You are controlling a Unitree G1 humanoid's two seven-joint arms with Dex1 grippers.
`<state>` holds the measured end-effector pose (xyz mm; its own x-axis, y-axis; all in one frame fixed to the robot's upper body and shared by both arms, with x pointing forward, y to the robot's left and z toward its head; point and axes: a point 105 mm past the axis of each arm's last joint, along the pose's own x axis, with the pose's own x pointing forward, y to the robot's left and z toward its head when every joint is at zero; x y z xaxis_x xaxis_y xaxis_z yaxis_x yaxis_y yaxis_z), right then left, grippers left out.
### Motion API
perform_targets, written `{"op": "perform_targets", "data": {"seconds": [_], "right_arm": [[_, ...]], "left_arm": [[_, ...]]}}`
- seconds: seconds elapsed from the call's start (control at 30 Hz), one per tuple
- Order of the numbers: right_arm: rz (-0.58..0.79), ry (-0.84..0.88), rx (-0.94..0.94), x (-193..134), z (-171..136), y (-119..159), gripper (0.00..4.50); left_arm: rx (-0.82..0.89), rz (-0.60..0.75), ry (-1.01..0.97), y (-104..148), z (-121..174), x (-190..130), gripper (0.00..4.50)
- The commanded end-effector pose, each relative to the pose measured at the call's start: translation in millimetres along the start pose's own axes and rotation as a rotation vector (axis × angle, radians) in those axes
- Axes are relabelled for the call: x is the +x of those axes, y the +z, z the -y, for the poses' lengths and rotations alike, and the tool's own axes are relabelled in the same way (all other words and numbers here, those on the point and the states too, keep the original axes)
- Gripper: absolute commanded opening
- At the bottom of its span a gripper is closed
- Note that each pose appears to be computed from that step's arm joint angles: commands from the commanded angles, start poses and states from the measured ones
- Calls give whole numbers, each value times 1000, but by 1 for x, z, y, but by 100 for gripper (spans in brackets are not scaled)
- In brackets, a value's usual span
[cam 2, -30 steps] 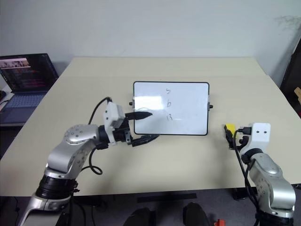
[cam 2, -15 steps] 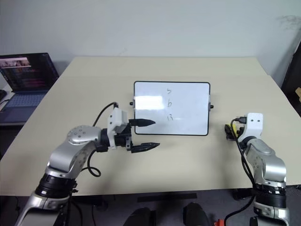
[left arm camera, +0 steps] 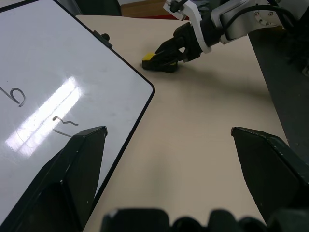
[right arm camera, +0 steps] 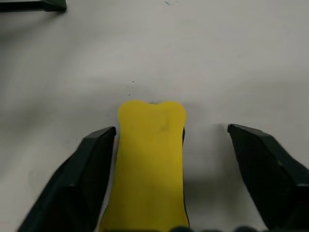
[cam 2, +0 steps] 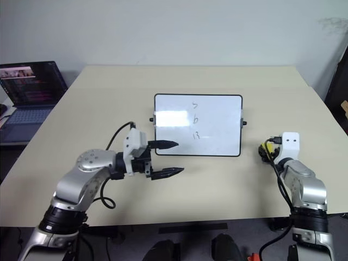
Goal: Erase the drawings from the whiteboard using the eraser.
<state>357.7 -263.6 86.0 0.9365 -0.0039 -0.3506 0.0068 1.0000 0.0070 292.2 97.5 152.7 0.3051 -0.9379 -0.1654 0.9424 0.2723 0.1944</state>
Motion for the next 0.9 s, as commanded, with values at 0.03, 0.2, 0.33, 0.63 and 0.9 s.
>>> {"op": "perform_targets", "data": {"seconds": [0.03, 0.2, 0.33, 0.63, 0.9], "right_arm": [[63, -14, -22, -1, 3, 19, 280], [65, -11, -14, 0, 2, 18, 122], [82, -2, 7, -1, -2, 20, 122], [287, 98, -135, -37, -38, 59, 122], [501, 235, -342, -47, -108, 110, 122]], "left_arm": [[45, 21, 14, 11, -1, -4, 450], [42, 19, 19, 8, -1, -3, 450], [32, 18, 31, 7, -2, -3, 450], [-12, 26, 269, 9, -30, -19, 450], [-15, 43, 472, 26, -61, -35, 450]]}}
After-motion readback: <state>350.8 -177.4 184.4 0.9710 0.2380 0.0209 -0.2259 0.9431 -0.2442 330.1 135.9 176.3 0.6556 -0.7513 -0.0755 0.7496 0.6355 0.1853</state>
